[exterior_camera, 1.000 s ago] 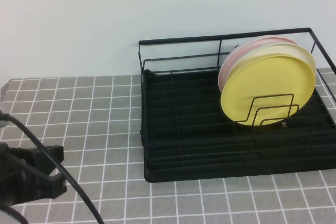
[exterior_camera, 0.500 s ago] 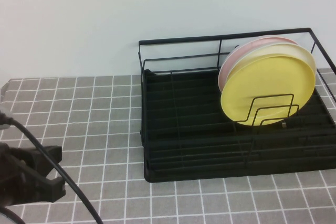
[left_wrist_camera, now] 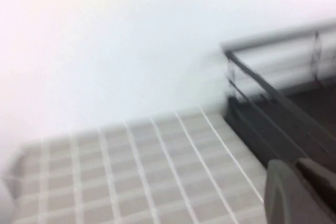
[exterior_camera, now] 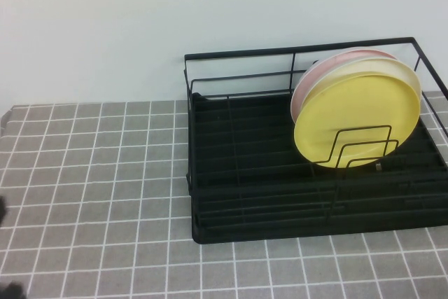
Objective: Place plate on rack
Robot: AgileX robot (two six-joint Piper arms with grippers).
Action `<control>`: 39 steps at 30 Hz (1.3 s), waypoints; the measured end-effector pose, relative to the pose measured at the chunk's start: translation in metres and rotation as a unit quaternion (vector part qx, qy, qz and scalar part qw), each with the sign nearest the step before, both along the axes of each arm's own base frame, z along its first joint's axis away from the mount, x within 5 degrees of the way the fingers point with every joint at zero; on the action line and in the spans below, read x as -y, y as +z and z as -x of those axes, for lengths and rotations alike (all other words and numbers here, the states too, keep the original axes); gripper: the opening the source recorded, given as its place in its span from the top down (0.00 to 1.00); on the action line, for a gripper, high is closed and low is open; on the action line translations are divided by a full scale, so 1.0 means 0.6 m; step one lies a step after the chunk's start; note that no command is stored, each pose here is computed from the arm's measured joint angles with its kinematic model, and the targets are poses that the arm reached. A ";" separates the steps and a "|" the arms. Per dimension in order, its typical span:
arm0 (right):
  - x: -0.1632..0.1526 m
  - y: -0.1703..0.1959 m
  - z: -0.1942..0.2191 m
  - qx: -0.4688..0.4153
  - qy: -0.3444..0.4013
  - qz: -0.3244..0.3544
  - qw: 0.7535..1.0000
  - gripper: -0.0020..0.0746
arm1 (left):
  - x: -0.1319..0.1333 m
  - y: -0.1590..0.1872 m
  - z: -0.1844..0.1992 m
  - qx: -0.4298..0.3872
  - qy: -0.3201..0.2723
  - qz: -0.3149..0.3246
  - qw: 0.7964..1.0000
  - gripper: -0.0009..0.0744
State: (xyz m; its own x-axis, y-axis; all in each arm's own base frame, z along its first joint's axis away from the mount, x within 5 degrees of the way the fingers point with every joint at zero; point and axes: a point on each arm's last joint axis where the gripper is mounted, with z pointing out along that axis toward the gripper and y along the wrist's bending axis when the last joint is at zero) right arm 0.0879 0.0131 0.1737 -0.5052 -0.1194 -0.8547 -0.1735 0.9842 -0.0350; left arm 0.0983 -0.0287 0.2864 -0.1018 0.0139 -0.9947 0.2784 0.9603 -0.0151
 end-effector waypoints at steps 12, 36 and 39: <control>0.000 0.000 0.000 0.000 0.000 0.000 1.000 0.97 | -0.041 -0.143 0.069 0.026 0.108 0.030 0.993 0.99; 0.000 0.000 0.000 0.000 0.000 0.000 1.000 0.97 | -0.041 -0.170 0.075 -0.065 0.111 0.020 0.991 0.99; 0.000 0.003 0.003 0.009 0.001 -0.001 1.000 0.97 | -0.041 -0.170 0.075 -0.065 0.111 0.020 0.991 0.99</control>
State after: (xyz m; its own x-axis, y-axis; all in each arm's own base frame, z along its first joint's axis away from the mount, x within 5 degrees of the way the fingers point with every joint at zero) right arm 0.0864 0.0130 0.1754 -0.4889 -0.1175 -0.8644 -0.1738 0.9841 -0.0354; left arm 0.0534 -0.0042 0.1844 -0.2260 -0.0625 -0.9721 0.0538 0.9956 -0.0765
